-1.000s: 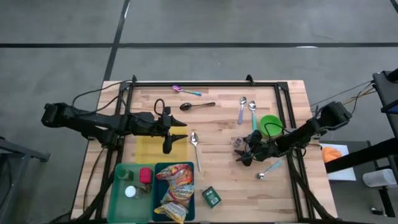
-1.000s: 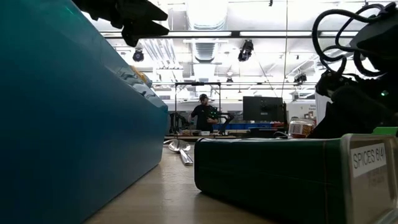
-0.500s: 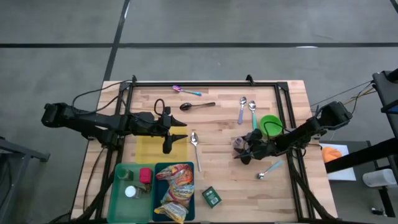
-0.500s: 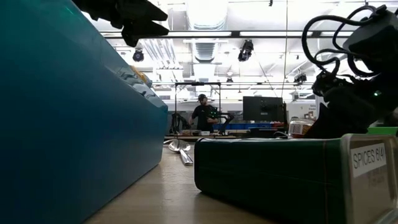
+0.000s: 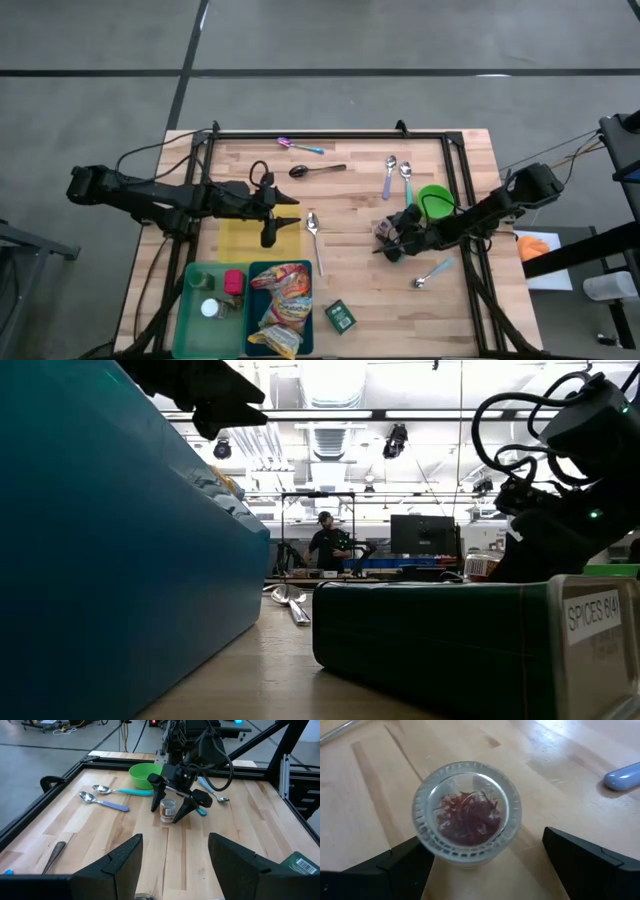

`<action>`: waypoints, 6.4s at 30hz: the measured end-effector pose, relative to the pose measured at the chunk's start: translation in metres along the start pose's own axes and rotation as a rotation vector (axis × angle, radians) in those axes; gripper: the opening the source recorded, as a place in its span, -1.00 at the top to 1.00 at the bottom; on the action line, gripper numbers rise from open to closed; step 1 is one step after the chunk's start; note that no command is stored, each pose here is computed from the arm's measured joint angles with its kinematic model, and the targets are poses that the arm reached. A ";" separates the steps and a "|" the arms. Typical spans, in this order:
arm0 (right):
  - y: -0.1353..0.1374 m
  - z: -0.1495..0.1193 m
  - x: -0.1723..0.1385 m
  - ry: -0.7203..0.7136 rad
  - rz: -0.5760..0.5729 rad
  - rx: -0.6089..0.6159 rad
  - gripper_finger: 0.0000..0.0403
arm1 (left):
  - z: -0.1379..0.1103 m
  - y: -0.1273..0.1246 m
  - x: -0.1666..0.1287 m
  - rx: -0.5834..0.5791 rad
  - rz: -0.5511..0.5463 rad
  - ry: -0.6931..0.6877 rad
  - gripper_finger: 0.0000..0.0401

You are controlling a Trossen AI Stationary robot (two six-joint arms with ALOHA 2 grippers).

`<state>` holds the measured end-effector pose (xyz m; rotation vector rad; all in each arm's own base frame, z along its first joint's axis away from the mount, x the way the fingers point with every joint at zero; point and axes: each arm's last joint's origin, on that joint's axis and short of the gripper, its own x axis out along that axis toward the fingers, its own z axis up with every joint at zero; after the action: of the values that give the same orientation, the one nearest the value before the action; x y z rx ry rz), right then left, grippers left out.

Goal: Pick & Place Food Item
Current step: Put the brown spice bottle into the green bin

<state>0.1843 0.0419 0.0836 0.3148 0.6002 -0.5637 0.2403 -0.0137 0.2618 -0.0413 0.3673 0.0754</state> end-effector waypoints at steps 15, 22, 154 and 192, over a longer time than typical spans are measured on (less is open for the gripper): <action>0.003 0.005 0.001 -0.036 -0.017 0.001 -0.73 | 0.000 0.000 0.000 0.001 0.000 0.000 -0.14; 0.002 0.005 0.001 -0.042 -0.022 0.017 -0.34 | 0.000 0.000 0.000 0.002 0.000 0.000 -0.14; 0.072 0.192 0.163 0.837 0.245 -0.271 -0.08 | -0.006 0.000 0.000 0.009 0.005 0.059 -0.14; 0.088 0.198 0.086 0.494 0.144 -0.334 -0.51 | -0.006 0.001 0.000 0.011 0.005 0.067 -0.14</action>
<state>0.3819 -0.0084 0.1970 0.1763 1.1241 -0.2355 0.2377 -0.0135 0.2559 -0.0321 0.4345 0.0768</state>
